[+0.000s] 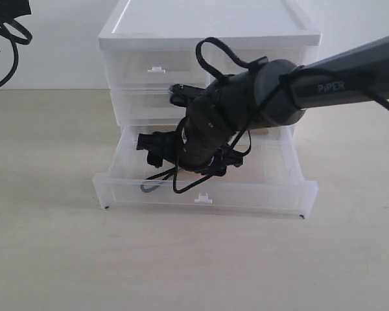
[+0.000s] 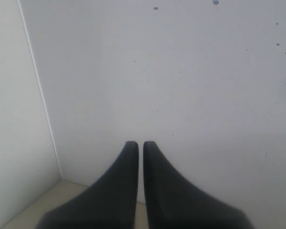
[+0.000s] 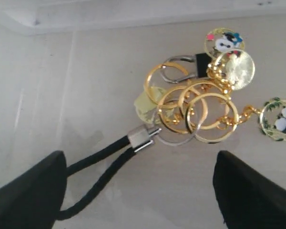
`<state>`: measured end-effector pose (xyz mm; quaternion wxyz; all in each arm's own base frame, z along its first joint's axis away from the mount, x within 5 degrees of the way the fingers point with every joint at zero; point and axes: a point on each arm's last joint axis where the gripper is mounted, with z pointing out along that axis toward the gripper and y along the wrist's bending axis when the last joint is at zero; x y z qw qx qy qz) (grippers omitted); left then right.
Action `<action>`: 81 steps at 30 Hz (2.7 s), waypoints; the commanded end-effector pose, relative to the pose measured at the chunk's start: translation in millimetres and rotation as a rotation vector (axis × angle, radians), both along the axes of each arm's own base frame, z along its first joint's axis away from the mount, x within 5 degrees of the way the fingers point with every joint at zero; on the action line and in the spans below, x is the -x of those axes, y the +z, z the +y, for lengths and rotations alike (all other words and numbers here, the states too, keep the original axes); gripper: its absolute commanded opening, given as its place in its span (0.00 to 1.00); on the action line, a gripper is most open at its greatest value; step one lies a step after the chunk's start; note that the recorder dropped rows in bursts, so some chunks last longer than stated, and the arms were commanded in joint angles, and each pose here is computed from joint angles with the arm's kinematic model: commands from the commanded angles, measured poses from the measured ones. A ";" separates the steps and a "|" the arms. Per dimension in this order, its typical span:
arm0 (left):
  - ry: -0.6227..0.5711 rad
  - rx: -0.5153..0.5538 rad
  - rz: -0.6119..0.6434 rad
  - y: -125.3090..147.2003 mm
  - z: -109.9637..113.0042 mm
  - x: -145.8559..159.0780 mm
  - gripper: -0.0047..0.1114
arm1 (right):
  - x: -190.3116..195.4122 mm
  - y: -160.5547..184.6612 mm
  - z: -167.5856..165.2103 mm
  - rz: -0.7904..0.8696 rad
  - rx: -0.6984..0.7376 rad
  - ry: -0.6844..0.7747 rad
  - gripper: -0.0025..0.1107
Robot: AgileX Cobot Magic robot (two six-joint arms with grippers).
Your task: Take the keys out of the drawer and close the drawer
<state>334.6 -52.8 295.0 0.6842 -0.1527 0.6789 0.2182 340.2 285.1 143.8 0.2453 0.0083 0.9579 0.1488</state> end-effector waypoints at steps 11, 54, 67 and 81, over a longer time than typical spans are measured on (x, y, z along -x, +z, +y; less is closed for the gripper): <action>0.008 -0.003 -0.007 2.1 0.6 2.1 0.08 | -27.8 -16.0 5.7 0.094 0.048 -0.099 0.60; 0.004 0.001 -0.006 1.9 0.3 2.0 0.08 | -17.3 20.0 1.2 0.063 0.185 0.186 0.26; -0.011 0.007 0.004 0.8 -0.9 1.2 0.08 | -18.6 4.0 11.3 0.125 0.036 0.063 0.53; -0.011 0.010 0.002 0.8 -0.8 1.2 0.08 | -9.7 -38.0 3.8 0.369 0.165 0.019 0.47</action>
